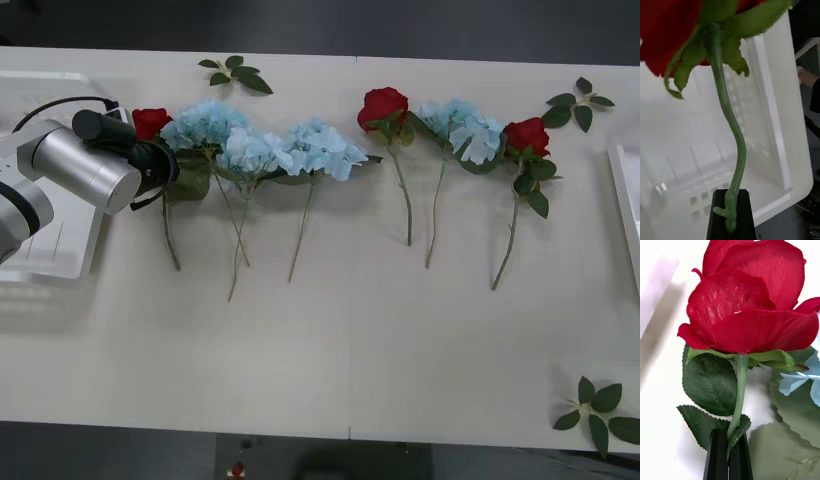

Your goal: Put the red flowers into the right box and the blue flowers into the left box

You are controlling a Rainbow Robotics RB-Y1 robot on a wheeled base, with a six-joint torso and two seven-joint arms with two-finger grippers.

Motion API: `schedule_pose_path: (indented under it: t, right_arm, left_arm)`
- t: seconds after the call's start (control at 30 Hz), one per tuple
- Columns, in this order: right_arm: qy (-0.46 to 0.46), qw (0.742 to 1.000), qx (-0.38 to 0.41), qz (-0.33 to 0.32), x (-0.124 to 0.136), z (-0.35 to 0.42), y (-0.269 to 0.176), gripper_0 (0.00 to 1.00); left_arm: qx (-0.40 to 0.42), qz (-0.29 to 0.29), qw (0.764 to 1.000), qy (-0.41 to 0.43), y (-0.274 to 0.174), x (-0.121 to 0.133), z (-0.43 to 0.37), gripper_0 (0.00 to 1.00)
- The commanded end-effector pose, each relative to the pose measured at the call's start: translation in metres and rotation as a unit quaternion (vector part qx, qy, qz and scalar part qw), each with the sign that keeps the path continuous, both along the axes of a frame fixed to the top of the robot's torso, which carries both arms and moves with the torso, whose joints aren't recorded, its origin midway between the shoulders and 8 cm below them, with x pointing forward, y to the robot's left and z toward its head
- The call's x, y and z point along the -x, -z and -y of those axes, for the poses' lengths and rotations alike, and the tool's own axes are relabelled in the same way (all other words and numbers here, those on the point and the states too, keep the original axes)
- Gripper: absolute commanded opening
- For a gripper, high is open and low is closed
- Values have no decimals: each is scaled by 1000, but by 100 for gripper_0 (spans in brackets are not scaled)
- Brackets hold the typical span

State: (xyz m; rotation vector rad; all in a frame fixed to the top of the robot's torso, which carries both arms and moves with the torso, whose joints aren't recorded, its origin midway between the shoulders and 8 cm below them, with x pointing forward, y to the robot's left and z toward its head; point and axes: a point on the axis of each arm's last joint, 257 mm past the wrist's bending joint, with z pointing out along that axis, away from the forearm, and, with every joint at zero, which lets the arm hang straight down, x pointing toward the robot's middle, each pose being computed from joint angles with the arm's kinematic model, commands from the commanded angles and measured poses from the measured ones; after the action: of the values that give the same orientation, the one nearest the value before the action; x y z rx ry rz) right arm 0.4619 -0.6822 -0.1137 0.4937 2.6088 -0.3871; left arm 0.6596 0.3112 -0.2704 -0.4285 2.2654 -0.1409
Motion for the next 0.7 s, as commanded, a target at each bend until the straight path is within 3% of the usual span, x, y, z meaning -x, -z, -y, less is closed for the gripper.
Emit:
schedule_pose_path:
  t: [0.03, 0.17, 0.2, 0.27, 0.3, 0.7]
  right_arm:
    - [-34, 999, 40, 4, -11, 7, 20, 0]
    - [-41, 998, 42, 28, -22, 5, 49, 0]
    - [-42, 997, 44, 36, -25, 5, 53, 0]
    - [-47, 996, 53, 49, -32, 5, 65, 0]
    - [-51, 996, 58, 51, -34, 3, 73, 0]
    - [-8, 994, 47, 102, -48, -2, 98, 0]
  left_arm:
    - [-5, 17, 1000, 10, -19, -10, 0, 0]
    - [-7, 15, 1000, 10, -16, -8, -1, 0]
    - [-7, 15, 1000, 10, -16, -8, -1, 16]
    - [-7, 15, 1000, 10, -16, -8, -1, 60]
    - [-7, 14, 1000, 10, -15, -8, -1, 67]
    - [1, -1, 1000, 9, 5, 0, 8, 70]
